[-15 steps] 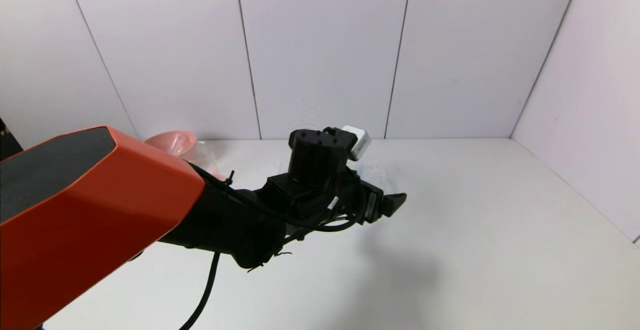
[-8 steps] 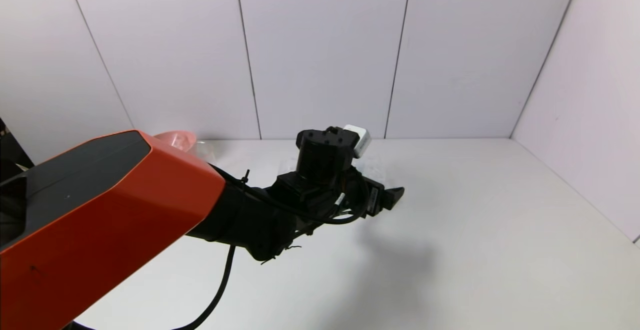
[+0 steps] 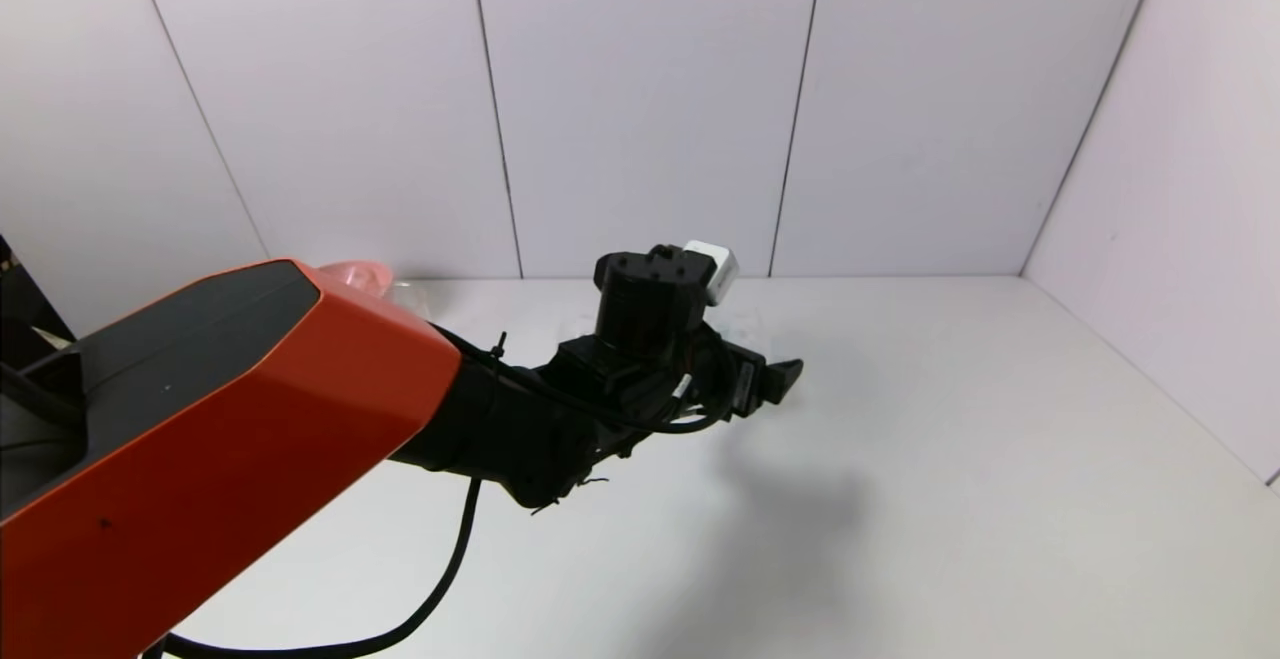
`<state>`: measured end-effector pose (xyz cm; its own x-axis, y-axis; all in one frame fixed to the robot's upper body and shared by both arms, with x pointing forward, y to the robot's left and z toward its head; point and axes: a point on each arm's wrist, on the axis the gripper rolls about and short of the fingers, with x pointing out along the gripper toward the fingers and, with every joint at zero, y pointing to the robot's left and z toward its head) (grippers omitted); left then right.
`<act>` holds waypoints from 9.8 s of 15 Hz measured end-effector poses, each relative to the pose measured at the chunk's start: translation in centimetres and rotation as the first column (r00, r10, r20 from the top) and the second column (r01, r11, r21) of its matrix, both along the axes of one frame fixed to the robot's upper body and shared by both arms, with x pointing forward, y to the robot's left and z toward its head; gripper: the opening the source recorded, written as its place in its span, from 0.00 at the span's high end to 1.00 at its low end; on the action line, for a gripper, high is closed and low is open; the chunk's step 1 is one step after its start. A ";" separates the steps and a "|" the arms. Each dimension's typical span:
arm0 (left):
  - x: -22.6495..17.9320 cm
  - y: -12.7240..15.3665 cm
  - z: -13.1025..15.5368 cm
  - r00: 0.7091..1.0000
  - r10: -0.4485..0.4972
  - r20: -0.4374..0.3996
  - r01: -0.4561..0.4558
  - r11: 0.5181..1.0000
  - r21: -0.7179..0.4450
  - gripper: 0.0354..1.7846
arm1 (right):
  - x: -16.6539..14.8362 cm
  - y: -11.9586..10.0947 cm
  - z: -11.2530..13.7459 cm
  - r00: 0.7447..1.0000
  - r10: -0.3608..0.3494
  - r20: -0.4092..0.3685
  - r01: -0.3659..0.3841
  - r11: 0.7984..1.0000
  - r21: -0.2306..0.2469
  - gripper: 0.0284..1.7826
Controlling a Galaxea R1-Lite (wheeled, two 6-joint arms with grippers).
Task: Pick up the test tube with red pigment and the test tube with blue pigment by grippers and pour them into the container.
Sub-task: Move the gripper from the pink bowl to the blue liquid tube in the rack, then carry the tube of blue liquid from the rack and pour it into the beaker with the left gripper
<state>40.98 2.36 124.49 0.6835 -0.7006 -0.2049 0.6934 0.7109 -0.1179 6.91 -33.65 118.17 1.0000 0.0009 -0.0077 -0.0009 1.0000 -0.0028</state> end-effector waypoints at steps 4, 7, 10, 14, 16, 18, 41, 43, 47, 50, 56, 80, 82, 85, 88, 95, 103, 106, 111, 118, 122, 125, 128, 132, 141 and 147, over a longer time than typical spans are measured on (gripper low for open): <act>0.9 -0.8 -0.9 0.999 0.043 0.009 -0.043 0.999 0.009 0.00 | 0.0 0.0 0.0 1.000 0.000 0.000 0.000 1.000 0.000 0.00; 1.6 -1.2 -1.5 0.997 0.073 0.021 -0.073 0.997 0.010 0.00 | 0.0 0.0 0.0 1.000 0.000 0.000 0.000 1.000 0.000 0.00; 1.9 -1.2 -2.0 0.997 0.080 0.019 -0.080 0.997 0.016 0.00 | 0.0 0.0 0.0 1.000 0.000 0.000 0.000 1.000 0.000 0.00; 1.9 -1.2 -1.9 0.996 0.084 0.023 -0.085 0.996 0.013 0.00 | 0.0 0.0 0.0 1.000 0.000 0.000 0.000 1.000 0.000 0.00; 1.9 -1.2 -1.8 0.994 0.104 0.031 -0.104 0.994 0.012 0.00 | 0.0 0.0 0.0 1.000 0.000 0.000 0.000 1.000 0.000 0.00; 2.0 -1.2 -1.6 0.993 0.111 0.035 -0.111 0.994 0.007 0.00 | 0.0 0.0 0.0 1.000 0.000 0.000 0.000 1.000 0.000 0.00; 4.2 -2.0 -3.1 0.986 0.163 0.038 -0.163 0.987 0.001 0.12 | 0.0 0.0 0.0 1.000 0.001 0.000 -0.001 1.000 0.000 0.00; 4.2 -2.0 -3.1 0.985 0.166 0.039 -0.167 0.986 0.002 0.26 | 0.0 0.0 0.0 1.000 0.001 0.000 -0.001 1.000 0.000 0.00; 4.2 -1.9 -3.1 0.984 0.174 0.040 -0.175 0.985 0.008 0.66 | 0.0 0.0 0.0 1.000 0.000 0.000 0.000 1.000 0.000 0.00; 4.0 -2.0 -3.2 0.985 0.170 0.039 -0.170 0.985 0.015 0.77 | 0.0 0.0 0.0 1.000 0.000 0.000 0.000 1.000 0.000 0.00; 3.8 -2.1 -3.1 0.986 0.160 0.038 -0.161 0.987 0.018 0.77 | 0.0 0.0 0.0 1.000 0.000 0.000 0.000 1.000 0.000 0.00; 0.5 1.0 7.8 0.962 0.163 0.220 -0.146 0.985 -0.090 0.77 | 0.0 0.0 0.0 1.000 0.000 0.000 0.000 1.000 0.000 0.00; -0.3 2.0 9.2 0.956 0.171 0.237 -0.152 0.984 -0.097 0.77 | 0.0 0.0 0.0 1.000 0.001 0.000 -0.001 1.000 0.000 0.00; -1.2 3.8 11.0 0.940 0.211 0.269 -0.189 0.976 -0.105 0.77 | 0.0 0.0 0.0 1.000 0.000 0.000 0.000 1.000 0.000 0.00; -1.8 6.3 12.4 0.923 0.250 0.292 -0.228 0.968 -0.110 0.77 | 0.0 0.0 0.0 1.000 0.001 0.000 -0.001 1.000 0.000 0.00; -2.3 12.4 13.6 0.884 0.362 0.296 -0.345 0.932 -0.112 0.77 | 0.0 0.0 0.0 1.000 0.000 0.000 0.000 1.000 0.000 0.00; -2.6 18.6 14.7 0.826 0.490 0.280 -0.484 0.870 -0.092 0.77 | 0.0 0.0 0.0 1.000 0.000 0.000 0.000 1.000 0.000 0.00; -2.1 20.7 14.5 0.822 0.507 0.261 -0.509 0.858 -0.065 0.77 | 0.0 0.0 0.0 1.000 0.000 0.000 0.000 1.000 0.000 0.00; -0.8 25.0 14.5 0.804 0.535 0.260 -0.539 0.840 -0.059 0.77 | 0.0 0.0 0.0 1.000 0.000 0.000 0.000 1.000 0.000 0.00; 2.0 30.2 14.3 0.787 0.565 0.246 -0.574 0.818 -0.041 0.77 | 0.0 0.0 0.0 1.000 0.000 0.000 0.000 1.000 0.000 0.00; 3.8 32.8 14.7 0.801 0.537 0.266 -0.550 0.835 -0.028 0.77 | 0.0 0.0 0.0 1.000 0.000 0.000 0.000 1.000 0.000 0.00; 4.5 35.2 14.8 0.833 0.475 0.284 -0.510 0.858 0.058 0.77 | 0.0 0.0 0.0 1.000 0.000 0.000 0.000 1.000 0.000 0.00; 5.1 37.8 14.6 0.863 0.426 0.272 -0.481 0.857 0.182 0.77 | 0.0 0.0 0.0 1.000 0.000 0.000 0.000 1.000 0.000 0.00; 5.3 38.9 14.5 0.901 0.341 0.267 -0.413 0.861 0.298 0.77 | 0.0 0.0 0.0 1.000 0.000 0.000 0.000 1.000 0.000 0.00; 7.5 39.5 12.1 0.968 0.099 0.230 -0.202 0.852 0.482 0.77 | 0.0 0.0 0.0 1.000 0.000 0.000 0.000 1.000 0.000 0.00; 8.6 39.7 11.2 0.973 -0.003 0.230 -0.138 0.792 0.595 0.77 | 0.0 0.0 0.0 1.000 0.000 0.000 0.000 1.000 0.000 0.00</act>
